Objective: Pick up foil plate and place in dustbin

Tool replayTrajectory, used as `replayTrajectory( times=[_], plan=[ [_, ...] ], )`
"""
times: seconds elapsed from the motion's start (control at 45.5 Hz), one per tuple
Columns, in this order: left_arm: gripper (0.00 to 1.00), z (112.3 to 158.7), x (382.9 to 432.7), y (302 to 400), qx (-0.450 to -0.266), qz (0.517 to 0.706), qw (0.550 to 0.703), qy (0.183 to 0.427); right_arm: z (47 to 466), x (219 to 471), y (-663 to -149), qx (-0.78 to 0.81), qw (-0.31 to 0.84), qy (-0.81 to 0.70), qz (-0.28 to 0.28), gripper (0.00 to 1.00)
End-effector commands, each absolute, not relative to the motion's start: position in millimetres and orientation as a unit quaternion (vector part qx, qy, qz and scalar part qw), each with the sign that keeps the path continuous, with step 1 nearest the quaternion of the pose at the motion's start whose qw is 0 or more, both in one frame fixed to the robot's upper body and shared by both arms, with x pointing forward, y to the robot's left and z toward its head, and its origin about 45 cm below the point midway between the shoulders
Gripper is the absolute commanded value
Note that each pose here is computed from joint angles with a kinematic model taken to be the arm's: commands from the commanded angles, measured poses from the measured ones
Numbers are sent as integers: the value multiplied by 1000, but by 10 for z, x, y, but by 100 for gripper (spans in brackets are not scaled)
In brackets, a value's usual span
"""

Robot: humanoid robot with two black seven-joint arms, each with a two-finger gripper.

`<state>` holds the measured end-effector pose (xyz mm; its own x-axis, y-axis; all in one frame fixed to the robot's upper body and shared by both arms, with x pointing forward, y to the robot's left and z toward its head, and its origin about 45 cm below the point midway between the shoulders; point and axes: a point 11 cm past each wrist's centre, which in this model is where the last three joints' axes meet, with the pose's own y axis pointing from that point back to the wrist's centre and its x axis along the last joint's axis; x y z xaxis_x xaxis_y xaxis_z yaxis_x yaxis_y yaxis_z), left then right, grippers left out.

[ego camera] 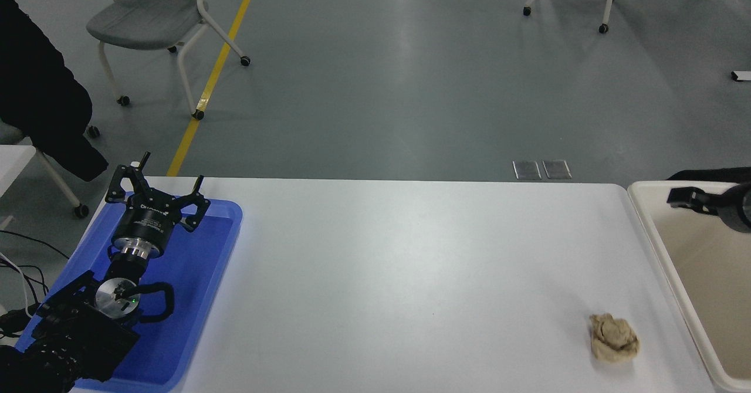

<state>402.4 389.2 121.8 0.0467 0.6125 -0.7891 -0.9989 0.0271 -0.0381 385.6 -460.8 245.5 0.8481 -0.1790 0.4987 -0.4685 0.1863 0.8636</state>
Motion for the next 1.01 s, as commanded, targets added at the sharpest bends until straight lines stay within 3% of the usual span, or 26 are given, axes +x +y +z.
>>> replayTrajectory(
  times=[0.0, 0.176, 0.264, 0.637, 0.989],
  plan=[
    [100, 1216, 4024, 3892, -319, 621, 649, 303, 2947, 3727, -3964, 663, 730, -123, 106, 100],
    [100, 1213, 4017, 3902, -318, 621, 649, 303, 3142, 3463, -3537, 701, 711, -43, 38, 100],
    [100, 1213, 4017, 3902, -318, 621, 649, 303, 3196, 3442, -3316, 705, 708, -25, 35, 100],
    [100, 1208, 4012, 3905, -318, 622, 648, 303, 3393, 3612, -2451, 678, 730, 22, 84, 100],
    [100, 1208, 4012, 3905, -318, 622, 648, 303, 3478, 3647, -2248, 650, 752, 33, 107, 100]
  ],
)
